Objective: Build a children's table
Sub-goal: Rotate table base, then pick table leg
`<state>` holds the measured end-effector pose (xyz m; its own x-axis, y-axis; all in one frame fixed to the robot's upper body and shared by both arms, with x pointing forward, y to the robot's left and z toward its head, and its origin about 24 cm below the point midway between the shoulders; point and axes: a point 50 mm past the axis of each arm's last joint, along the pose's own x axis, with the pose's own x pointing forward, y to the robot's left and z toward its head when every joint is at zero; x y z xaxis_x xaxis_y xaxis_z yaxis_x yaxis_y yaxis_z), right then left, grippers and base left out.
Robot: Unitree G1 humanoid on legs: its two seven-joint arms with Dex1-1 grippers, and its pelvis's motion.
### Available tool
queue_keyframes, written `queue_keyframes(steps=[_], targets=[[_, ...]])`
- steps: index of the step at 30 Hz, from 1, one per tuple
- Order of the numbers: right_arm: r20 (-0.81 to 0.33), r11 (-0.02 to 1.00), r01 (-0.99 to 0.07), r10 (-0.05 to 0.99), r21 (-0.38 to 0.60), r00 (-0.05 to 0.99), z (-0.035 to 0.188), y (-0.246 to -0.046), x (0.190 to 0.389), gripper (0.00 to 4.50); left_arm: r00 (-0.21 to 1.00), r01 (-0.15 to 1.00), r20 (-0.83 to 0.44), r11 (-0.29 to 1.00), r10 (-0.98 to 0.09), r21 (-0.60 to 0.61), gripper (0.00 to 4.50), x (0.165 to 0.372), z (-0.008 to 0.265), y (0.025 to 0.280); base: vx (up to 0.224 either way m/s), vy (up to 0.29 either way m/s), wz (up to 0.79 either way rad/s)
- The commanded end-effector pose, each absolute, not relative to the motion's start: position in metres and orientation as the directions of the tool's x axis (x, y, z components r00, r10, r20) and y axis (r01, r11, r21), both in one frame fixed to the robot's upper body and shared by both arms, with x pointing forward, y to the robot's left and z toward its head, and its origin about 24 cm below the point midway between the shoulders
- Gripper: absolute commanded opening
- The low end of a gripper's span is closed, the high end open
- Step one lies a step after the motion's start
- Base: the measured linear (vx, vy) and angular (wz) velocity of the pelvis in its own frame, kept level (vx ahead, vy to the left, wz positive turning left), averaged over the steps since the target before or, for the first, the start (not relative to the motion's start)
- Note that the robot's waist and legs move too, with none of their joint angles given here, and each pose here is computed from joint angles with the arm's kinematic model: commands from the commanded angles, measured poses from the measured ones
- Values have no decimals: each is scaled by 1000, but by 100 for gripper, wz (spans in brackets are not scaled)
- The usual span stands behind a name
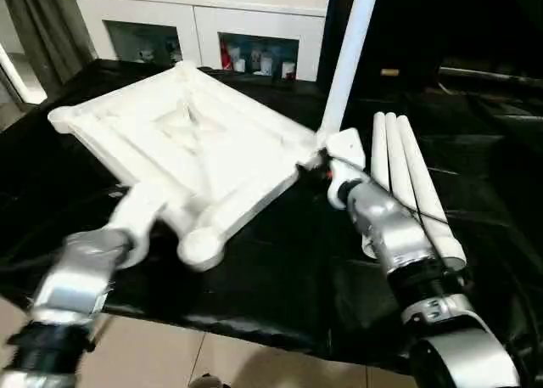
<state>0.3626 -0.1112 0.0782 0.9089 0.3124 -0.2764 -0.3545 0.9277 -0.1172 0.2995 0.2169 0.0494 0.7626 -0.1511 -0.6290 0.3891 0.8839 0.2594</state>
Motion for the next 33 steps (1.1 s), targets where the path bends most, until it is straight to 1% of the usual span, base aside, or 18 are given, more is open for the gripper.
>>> queue_keyframes(steps=[1, 4, 5, 6, 9, 11, 13, 16, 19, 20, 21, 22, 25, 29, 33], targets=[[-300, 940, -319, 273, -118, 914, 85, -122, 363, 383, 788, 419, -588, 859, -183, 293, 176, 314, 50, 198, 0, 0, 0], [-331, 948, -269, 201, -172, 922, 90, -135, 363, 383, 802, 451, -548, 842, -237, 296, 176, 327, 50, 171, 0, 0, 0], [-331, 948, -269, 201, -172, 922, 90, -135, 363, 400, 802, 451, -548, 842, -237, 296, 177, 327, 50, 171, 0, 0, 0], [-344, 959, -233, 168, -159, 924, 93, -140, 362, 410, 806, 466, -530, 835, -264, 292, 177, 331, 50, 162, 0, 0, 0], [-364, 974, -171, 106, -151, 925, 98, -150, 362, 419, 813, 507, -475, 811, -337, 292, 177, 332, 55, 148, 0, 0, 0], [-382, 981, -138, 77, -136, 921, 103, -158, 362, 442, 812, 522, -465, 795, -352, 309, 177, 330, 59, 150, 0, 0, 0], [-404, 986, -118, 59, -121, 913, 106, -163, 362, 442, 820, 517, -455, 791, -347, 327, 177, 329, 62, 155, 0, 0, 0], [-453, 991, -66, 8, -112, 891, 105, -175, 363, 442, 816, 538, -434, 775, -381, 332, 177, 323, 71, 160, 0, 0, 0], [-480, 994, -55, 2, -95, 877, 103, -178, 363, 442, 791, 587, -422, 743, -443, 321, 177, 317, 75, 159, 0, 0, 0], [-530, 997, -64, 26, -52, 848, 98, -178, 362, 442, 751, 644, -422, 703, -508, 301, 177, 309, 79, 156, 0, 0, 0], [-532, 997, -64, 28, -50, 846, 98, -178, 362, 442, 749, 647, -422, 701, -511, 300, 177, 309, 80, 155, 0, 0, 0], [-562, 997, -78, 51, -25, 826, 95, -176, 362, 442, 719, 684, -423, 669, -552, 291, 177, 304, 82, 153, 0, 0, 0], [-611, 995, -101, 88, 13, 786, 89, -171, 361, 442, 657, 749, -430, 602, -620, 277, 177, 295, 86, 147, 0, 0, 0], [-640, 997, -82, 64, 1, 765, 87, -170, 360, 442, 639, 765, -429, 584, -638, 271, 177, 292, 88, 144, 0, 0, 0], [-657, 996, -79, 80, 31, 749, 86, -168, 361, 442, 626, 777, -435, 569, -647, 270, 177, 289, 90, 144, 0, 0, 0]])
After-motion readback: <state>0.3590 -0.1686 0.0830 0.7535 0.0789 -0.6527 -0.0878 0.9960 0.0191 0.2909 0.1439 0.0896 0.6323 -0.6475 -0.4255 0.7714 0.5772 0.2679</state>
